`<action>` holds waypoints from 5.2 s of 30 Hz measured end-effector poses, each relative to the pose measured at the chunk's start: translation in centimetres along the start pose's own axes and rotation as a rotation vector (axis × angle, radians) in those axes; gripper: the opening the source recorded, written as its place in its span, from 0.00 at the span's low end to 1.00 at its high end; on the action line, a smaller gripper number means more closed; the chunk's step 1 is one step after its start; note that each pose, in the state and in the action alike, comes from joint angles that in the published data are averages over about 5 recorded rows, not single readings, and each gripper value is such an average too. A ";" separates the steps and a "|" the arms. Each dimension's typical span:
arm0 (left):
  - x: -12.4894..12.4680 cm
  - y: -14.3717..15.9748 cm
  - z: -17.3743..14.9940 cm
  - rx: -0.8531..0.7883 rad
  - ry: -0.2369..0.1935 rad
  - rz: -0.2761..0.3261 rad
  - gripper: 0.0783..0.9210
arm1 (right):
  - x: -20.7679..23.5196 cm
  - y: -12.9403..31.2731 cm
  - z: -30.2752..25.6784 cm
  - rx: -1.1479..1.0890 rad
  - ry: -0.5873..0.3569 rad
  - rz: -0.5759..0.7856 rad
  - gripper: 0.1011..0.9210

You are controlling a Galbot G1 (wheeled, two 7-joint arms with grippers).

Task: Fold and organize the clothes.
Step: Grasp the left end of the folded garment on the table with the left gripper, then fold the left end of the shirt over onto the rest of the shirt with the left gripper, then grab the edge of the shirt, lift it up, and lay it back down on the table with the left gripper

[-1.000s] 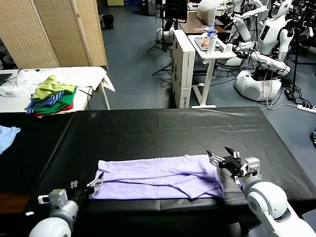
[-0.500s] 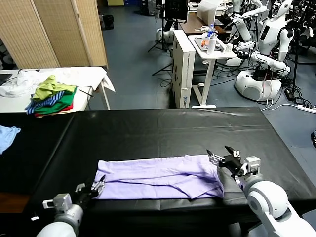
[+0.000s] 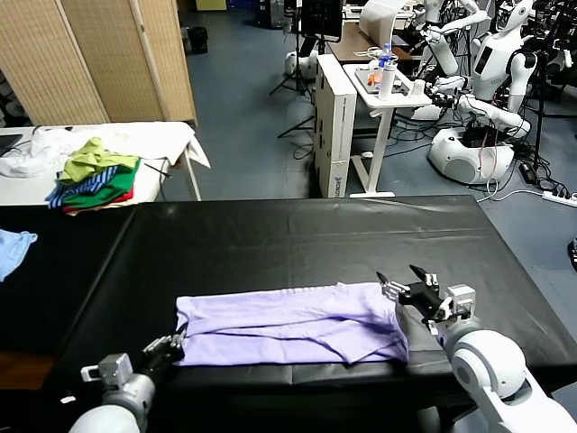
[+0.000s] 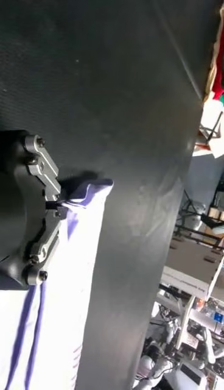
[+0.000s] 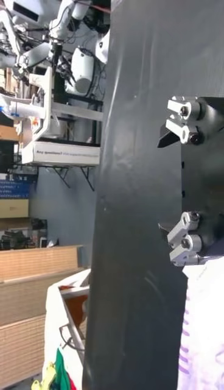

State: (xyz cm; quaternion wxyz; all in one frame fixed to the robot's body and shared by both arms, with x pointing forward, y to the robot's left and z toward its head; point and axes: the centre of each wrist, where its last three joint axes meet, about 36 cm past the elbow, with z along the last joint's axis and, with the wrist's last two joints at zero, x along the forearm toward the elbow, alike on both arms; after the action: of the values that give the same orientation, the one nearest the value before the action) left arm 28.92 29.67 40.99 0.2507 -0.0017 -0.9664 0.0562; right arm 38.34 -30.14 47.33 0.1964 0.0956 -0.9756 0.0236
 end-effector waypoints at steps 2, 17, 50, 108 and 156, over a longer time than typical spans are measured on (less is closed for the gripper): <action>0.4 0.3 -0.4 -0.059 -0.024 -0.019 0.12 | 0.0 0.0 0.0 -0.003 -0.004 0.003 0.98; 3.3 7.3 -4.2 -0.428 -0.121 -0.211 0.12 | 0.1 0.6 1.0 -0.029 0.002 0.008 0.98; 3.1 -10.1 -4.7 0.181 -0.064 0.280 0.12 | 3.4 0.2 5.3 -0.035 0.012 0.108 0.98; -0.2 -17.0 -0.1 0.190 -0.042 0.351 0.32 | 0.9 2.1 3.1 0.019 -0.012 -0.028 0.98; 1.6 -7.2 -2.2 0.008 -0.230 0.028 0.98 | -5.8 13.1 3.3 -0.080 0.070 -0.357 0.09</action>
State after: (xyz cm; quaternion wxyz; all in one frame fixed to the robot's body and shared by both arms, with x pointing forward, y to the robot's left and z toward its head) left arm 28.78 22.80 44.45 0.1375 -0.0077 -0.9884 0.0633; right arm 39.75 -16.55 41.94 0.2349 0.2583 -0.9359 -0.0469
